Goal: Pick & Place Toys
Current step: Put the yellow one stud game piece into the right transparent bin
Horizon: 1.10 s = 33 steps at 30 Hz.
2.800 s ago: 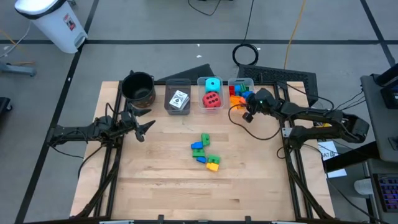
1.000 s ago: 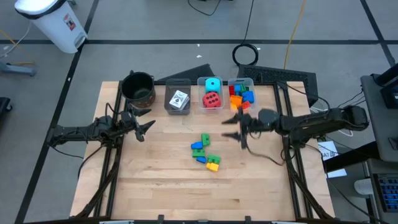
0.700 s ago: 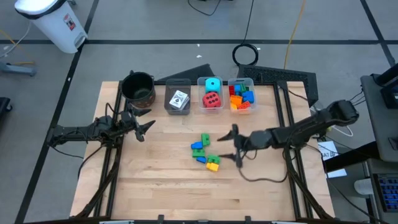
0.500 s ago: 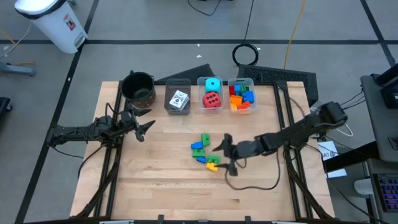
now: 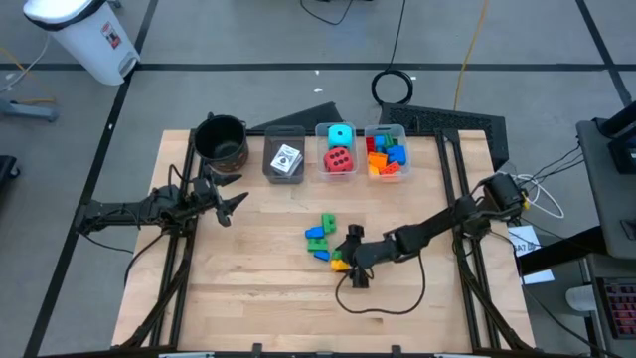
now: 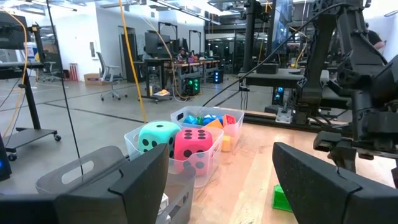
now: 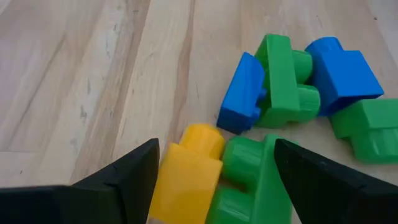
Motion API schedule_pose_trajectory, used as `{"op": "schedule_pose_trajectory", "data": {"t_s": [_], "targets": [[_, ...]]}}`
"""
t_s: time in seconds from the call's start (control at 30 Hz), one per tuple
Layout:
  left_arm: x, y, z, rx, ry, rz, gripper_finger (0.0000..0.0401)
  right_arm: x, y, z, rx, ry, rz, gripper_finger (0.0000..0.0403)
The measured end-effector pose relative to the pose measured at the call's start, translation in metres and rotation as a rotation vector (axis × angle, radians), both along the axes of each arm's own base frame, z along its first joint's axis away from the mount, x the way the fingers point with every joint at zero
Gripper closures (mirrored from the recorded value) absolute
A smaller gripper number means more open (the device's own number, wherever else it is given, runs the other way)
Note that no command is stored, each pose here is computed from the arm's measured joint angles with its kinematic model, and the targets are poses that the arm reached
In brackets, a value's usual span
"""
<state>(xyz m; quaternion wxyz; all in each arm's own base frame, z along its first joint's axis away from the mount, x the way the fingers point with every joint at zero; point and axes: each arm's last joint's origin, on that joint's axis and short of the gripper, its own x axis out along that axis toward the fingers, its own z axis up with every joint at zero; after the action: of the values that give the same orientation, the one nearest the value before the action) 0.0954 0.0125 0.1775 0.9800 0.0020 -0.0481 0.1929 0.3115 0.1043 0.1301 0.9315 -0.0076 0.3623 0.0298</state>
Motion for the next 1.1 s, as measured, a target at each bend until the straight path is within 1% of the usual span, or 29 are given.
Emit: {"op": "schedule_pose_trajectory", "data": {"t_s": [0.17,0.37,0.57,0.67,0.73,0.83,1.0,1.1], "targets": [[0.000,0.000,0.000,0.000,0.000,0.000,0.0109,-0.012,0.001,0.003,-0.059,0.077,-0.048,0.0123],[0.000,0.000,0.000,0.000,0.000,0.000,0.0109,-0.029,0.001,0.017,-0.200,0.097,-0.109,0.0133],[0.000,0.000,0.000,0.000,-0.001,0.000,0.0109,-0.039,0.005,0.048,-0.164,0.002,-0.106,0.0131],[0.000,0.000,0.000,0.000,-0.001,0.000,0.0109,-0.048,0.005,0.060,-0.093,-0.004,-0.150,0.0134],[0.000,0.000,0.000,0.000,0.000,0.000,0.0109,-0.053,0.007,0.064,-0.053,0.005,-0.151,0.0137],[0.000,0.000,0.000,0.000,-0.001,0.000,0.0109,-0.060,0.008,0.060,-0.064,0.011,-0.130,0.0142],[0.000,0.000,0.000,0.000,-0.001,0.000,0.0109,-0.067,0.002,0.037,-0.081,0.051,-0.140,0.0147],[0.000,0.000,0.000,0.000,0.000,0.000,0.0109,-0.072,-0.003,0.022,-0.057,0.093,-0.086,0.0147]]}}
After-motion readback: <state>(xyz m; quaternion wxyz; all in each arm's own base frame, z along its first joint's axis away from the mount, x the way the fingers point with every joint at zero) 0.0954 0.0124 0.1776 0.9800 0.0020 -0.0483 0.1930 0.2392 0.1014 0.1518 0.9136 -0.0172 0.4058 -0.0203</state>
